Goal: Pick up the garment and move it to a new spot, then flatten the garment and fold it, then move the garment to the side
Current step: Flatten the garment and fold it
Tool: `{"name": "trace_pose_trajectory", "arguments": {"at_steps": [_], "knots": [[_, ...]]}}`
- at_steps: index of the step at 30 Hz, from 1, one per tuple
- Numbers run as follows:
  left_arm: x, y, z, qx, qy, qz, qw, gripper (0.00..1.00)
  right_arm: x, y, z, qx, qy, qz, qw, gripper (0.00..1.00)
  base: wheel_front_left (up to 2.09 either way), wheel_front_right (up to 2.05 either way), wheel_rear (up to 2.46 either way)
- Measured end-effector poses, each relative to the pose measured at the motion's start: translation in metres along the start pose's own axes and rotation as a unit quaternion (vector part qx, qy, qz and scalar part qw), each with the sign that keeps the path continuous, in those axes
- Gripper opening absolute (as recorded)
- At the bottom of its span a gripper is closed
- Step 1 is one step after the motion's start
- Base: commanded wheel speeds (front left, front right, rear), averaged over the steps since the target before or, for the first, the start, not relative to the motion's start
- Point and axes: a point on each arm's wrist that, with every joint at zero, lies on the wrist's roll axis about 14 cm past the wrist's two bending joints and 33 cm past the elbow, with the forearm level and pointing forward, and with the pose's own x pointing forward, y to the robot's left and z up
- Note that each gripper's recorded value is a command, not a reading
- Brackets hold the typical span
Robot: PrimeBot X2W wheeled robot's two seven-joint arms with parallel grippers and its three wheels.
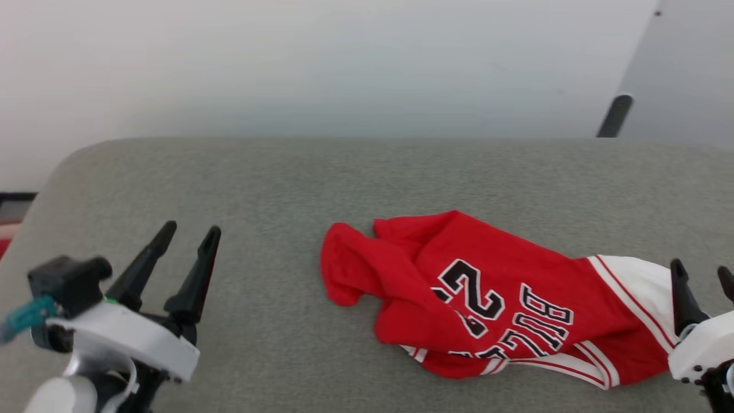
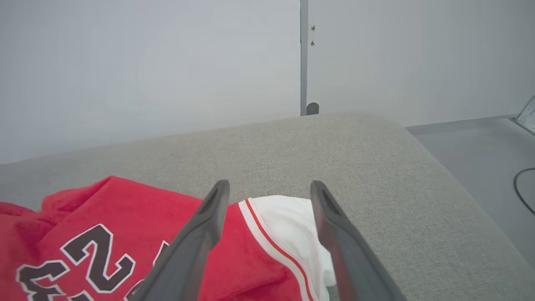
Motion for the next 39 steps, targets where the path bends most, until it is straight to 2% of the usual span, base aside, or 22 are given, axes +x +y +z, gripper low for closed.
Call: {"name": "trace_pose_trajectory", "arguments": {"at_steps": [4,7,13,17,23,28,39], "knots": [[0.020,-0.017,0.000,-0.030,0.034,-0.027,0.999,1.00,-0.012,0.000,0.007,0.009,-0.030,0.001,1.000,1.00,0.00,0.00,0.00],[0.035,-0.031,-0.004,-0.032,0.080,-0.050,0.995,1.00,-0.019,-0.002,0.010,0.015,-0.041,0.000,0.999,1.00,0.00,0.00,0.00],[0.064,-0.072,-0.014,-0.055,0.167,-0.111,0.978,1.00,-0.027,-0.009,0.009,0.025,-0.047,-0.008,0.999,1.00,0.00,0.00,0.00],[0.075,-0.097,-0.032,-0.066,0.239,-0.139,0.959,1.00,-0.030,-0.011,0.006,0.035,-0.048,-0.011,0.998,1.00,0.00,0.00,0.00],[0.079,-0.118,-0.071,-0.071,0.350,-0.153,0.921,1.00,-0.031,-0.014,-0.002,0.049,-0.050,-0.014,0.997,1.00,0.00,0.00,0.00],[0.073,-0.121,-0.108,-0.066,0.438,-0.145,0.885,1.00,-0.031,-0.015,-0.009,0.055,-0.051,-0.018,0.997,1.00,0.00,0.00,0.00],[0.073,-0.116,-0.164,-0.056,0.529,-0.115,0.839,1.00,-0.026,-0.006,-0.006,0.047,-0.084,-0.008,0.995,1.00,0.00,0.00,0.00]]}}
